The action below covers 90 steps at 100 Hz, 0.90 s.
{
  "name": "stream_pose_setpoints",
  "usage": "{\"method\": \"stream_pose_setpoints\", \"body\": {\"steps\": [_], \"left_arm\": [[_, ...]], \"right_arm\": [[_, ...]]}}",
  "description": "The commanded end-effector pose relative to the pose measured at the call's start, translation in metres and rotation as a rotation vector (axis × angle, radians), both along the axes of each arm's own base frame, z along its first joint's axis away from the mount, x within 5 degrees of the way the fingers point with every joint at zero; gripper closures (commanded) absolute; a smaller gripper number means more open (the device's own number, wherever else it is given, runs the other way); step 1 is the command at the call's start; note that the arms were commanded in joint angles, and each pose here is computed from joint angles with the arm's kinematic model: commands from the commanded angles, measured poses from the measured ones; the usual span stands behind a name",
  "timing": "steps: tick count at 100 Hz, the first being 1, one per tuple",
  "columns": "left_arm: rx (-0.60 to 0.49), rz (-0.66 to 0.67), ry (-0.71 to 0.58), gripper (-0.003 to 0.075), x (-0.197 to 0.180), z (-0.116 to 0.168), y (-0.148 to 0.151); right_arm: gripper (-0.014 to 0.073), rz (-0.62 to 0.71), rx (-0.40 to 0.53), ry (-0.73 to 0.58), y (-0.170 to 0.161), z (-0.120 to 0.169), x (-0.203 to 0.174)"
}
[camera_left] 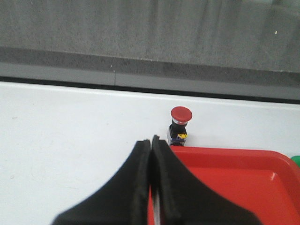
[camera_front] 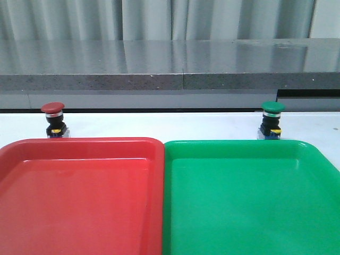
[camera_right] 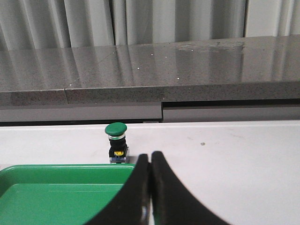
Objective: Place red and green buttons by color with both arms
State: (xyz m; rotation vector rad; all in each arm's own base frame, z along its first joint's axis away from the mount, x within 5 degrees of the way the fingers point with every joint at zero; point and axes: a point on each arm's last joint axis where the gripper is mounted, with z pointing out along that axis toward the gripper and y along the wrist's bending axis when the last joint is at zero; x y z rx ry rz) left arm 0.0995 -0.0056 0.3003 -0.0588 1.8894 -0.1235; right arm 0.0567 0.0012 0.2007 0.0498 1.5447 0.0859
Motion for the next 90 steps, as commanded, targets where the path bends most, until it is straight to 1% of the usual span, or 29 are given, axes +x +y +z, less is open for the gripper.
{"method": "stream_pose_setpoints", "body": {"steps": [1, 12, 27, 49, 56, 61, 68, 72, 73, 75, 80, 82, 85, 87, 88, 90], "left_arm": [[-0.02, 0.003, 0.011, 0.0739, 0.021, 0.029, -0.001], [-0.017, 0.001, 0.087, 0.0739, 0.045, 0.039, -0.002], [-0.015, 0.0, 0.161, 0.0739, 0.071, 0.042, -0.003], [-0.011, -0.002, 0.26, 0.0736, 0.088, 0.034, -0.004], [-0.01, -0.004, 0.283, 0.0713, 0.089, 0.034, -0.004], [-0.01, -0.004, 0.287, 0.0668, 0.088, 0.033, -0.004], [-0.009, -0.005, 0.289, 0.0561, 0.088, 0.033, -0.004], [-0.004, -0.008, 0.299, 0.047, 0.088, 0.032, -0.004], [-0.004, -0.008, 0.301, 0.0437, 0.088, 0.032, -0.004], [-0.004, -0.008, 0.309, 0.0402, 0.087, 0.032, -0.004], [-0.003, -0.009, 0.325, 0.0253, 0.086, 0.03, -0.004], [-0.003, -0.01, 0.332, 0.0216, 0.086, 0.03, -0.004], [-0.003, -0.01, 0.336, 0.0133, 0.086, 0.03, -0.004], [-0.003, -0.01, 0.336, 0.0091, 0.086, 0.03, -0.004], [-0.003, -0.01, 0.336, 0.0091, 0.086, 0.03, -0.004], [-0.003, -0.01, 0.336, 0.0045, 0.086, 0.03, -0.004]], "right_arm": [[0.0706, -0.004, -0.006, -0.118, 0.0, 0.013, -0.003], [0.0706, -0.004, -0.006, -0.118, 0.0, 0.013, -0.003], [0.0706, -0.004, -0.006, -0.118, 0.0, 0.013, -0.003], [0.0706, -0.004, -0.006, -0.118, 0.0, 0.013, -0.003], [0.0706, -0.004, -0.006, -0.118, 0.0, 0.013, -0.003], [0.0706, -0.004, -0.006, -0.117, 0.0, 0.013, -0.003], [0.0706, -0.004, -0.006, -0.117, 0.0, 0.013, -0.003], [0.0706, -0.004, -0.006, -0.117, 0.0, 0.013, -0.003], [0.0706, -0.004, -0.006, -0.117, 0.0, 0.013, -0.003], [0.0706, -0.004, -0.006, -0.117, 0.0, 0.013, -0.003], [0.0706, -0.004, -0.006, -0.117, 0.0, 0.013, -0.003], [0.0706, -0.004, -0.006, -0.117, 0.0, 0.013, -0.003], [0.0706, -0.004, -0.006, -0.117, 0.0, 0.013, -0.003], [0.0706, -0.004, -0.006, -0.117, 0.0, 0.013, -0.003], [0.0706, -0.004, -0.006, -0.117, 0.0, 0.013, -0.003], [0.0706, -0.004, -0.006, -0.117, 0.0, 0.013, -0.003]]}}
